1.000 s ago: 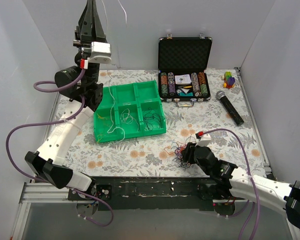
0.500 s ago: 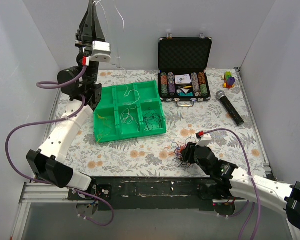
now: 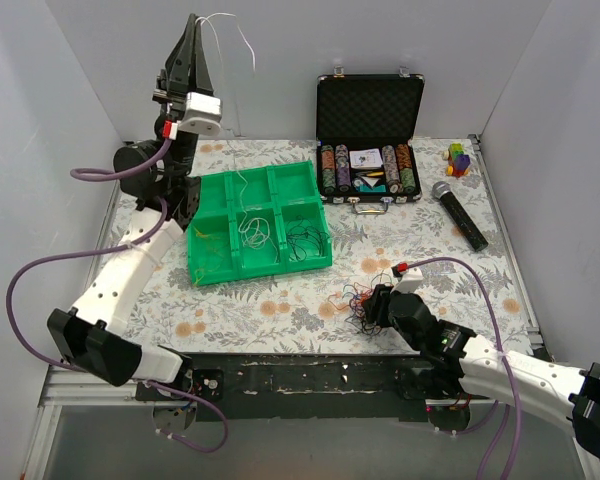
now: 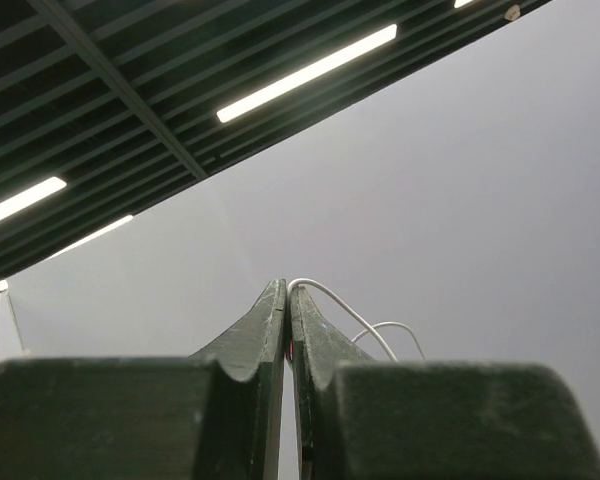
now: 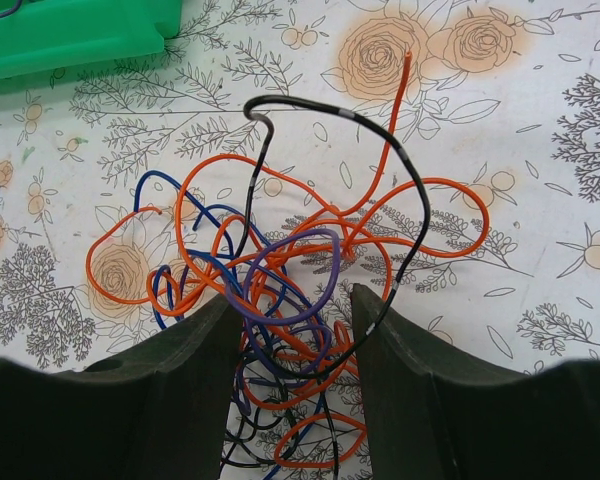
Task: Untangle the cables
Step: Place the cable in the bin.
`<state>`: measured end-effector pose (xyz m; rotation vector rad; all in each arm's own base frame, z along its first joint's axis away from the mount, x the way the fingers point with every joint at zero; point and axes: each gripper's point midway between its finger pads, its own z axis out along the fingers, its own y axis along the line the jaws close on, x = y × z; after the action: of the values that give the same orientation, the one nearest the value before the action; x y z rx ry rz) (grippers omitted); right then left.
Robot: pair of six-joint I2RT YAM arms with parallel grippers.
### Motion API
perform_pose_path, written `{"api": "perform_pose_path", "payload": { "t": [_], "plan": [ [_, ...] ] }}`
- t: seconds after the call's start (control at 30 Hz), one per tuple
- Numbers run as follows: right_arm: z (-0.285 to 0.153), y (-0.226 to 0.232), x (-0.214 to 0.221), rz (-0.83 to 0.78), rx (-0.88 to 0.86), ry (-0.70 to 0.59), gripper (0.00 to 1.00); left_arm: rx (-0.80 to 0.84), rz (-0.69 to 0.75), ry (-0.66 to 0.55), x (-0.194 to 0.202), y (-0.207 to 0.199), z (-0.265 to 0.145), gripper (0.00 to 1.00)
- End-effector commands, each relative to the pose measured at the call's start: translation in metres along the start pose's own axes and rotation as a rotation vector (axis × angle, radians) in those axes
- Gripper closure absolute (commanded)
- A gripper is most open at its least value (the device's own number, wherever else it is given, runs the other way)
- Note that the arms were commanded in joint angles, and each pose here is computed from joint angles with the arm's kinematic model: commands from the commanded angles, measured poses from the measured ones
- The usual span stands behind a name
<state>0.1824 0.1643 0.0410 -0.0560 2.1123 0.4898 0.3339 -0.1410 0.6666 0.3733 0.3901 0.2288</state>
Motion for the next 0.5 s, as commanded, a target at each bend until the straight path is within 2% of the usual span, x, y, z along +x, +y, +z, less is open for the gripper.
{"api": "perform_pose_path", "payload": {
  "t": [0.0, 0.17, 0.37, 0.47],
  "plan": [
    [0.0, -0.002, -0.001, 0.008, 0.012, -0.015, 0.44, 0.026, -0.032, 0.026, -0.007, 0.002, -0.016, 1.0],
    [0.0, -0.002, -0.001, 0.007, 0.01, -0.015, 0.45, 0.076, -0.033, 0.125, 0.024, -0.023, -0.053, 1.0],
    [0.0, -0.001, -0.002, 0.008, 0.009, -0.016, 0.44, 0.104, -0.056, 0.181, 0.042, -0.038, -0.068, 1.0],
    [0.0, -0.001, -0.002, 0.008, 0.009, -0.016, 0.44, 0.118, -0.112, 0.221, 0.052, -0.048, -0.078, 1.0]
  ]
}}
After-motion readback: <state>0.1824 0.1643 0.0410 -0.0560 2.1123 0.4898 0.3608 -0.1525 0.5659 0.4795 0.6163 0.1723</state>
